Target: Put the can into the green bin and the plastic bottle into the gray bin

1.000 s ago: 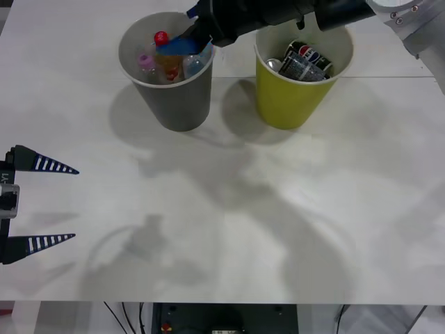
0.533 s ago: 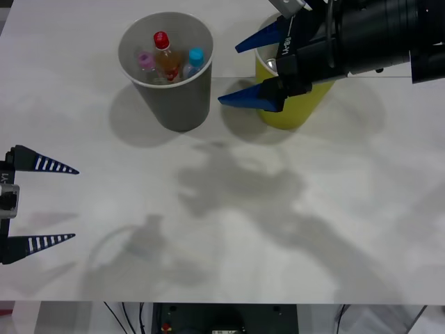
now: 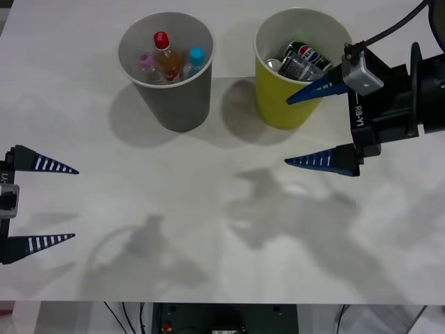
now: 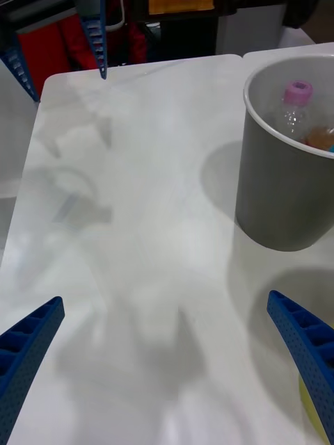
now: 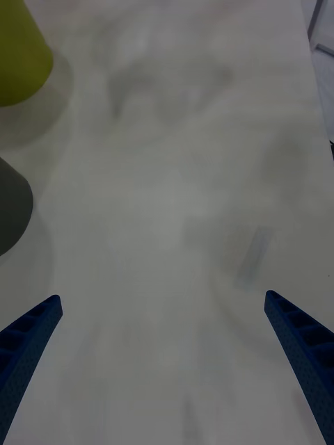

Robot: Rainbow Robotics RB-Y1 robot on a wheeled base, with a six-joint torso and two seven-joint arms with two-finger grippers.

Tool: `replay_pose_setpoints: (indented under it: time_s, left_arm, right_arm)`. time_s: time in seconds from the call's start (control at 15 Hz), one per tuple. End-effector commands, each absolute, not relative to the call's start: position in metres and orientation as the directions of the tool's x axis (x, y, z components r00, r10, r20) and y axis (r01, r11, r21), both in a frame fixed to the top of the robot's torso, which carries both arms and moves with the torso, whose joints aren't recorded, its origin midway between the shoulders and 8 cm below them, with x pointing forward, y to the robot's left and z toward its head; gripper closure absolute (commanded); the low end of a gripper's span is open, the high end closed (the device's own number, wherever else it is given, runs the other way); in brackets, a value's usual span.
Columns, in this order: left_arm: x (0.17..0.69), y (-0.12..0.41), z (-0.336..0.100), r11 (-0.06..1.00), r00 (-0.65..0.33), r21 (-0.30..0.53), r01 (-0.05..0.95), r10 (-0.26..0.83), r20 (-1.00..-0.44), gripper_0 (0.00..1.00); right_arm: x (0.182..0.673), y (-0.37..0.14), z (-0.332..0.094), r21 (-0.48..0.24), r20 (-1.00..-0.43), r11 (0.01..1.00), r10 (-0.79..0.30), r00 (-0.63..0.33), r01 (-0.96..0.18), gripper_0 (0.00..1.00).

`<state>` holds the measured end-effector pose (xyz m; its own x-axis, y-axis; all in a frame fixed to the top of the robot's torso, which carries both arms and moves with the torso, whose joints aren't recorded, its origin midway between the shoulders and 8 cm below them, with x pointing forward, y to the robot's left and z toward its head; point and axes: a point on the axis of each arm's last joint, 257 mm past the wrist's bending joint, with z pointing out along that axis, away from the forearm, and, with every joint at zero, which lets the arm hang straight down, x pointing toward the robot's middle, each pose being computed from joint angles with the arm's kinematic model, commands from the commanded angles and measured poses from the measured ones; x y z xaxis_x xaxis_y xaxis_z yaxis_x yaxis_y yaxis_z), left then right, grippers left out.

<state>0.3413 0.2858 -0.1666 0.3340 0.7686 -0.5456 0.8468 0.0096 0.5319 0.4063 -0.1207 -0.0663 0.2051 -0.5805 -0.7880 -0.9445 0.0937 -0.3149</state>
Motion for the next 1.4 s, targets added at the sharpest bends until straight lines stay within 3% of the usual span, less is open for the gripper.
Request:
replay_pose_setpoints:
  time_s: [0.07, 0.53, 1.07, 1.4]
  left_arm:
    - [0.341, 0.286, -0.167, 0.010, 0.334, 0.532, 0.847, 0.769, -0.546, 0.00]
    - [0.341, 0.286, -0.167, 0.010, 0.334, 0.532, 0.847, 0.769, -0.546, 0.00]
    - [0.341, 0.286, -0.167, 0.010, 0.334, 0.532, 0.847, 0.769, -0.546, 0.00]
    - [0.341, 0.286, -0.167, 0.010, 0.334, 0.532, 0.847, 0.769, -0.546, 0.00]
  right_arm:
    - [0.394, -0.146, -0.088, -0.333, -0.777, 0.069, -0.585, 0.233, -0.940, 0.00]
    - [0.369, -0.201, -0.131, -0.396, -0.735, 0.045, -0.614, 0.288, -0.917, 0.00]
    - [0.340, -0.235, -0.166, -0.328, -0.733, 0.068, -0.647, 0.209, -0.942, 0.00]
    - [0.335, -0.241, -0.177, -0.327, -0.724, 0.069, -0.659, 0.203, -0.942, 0.00]
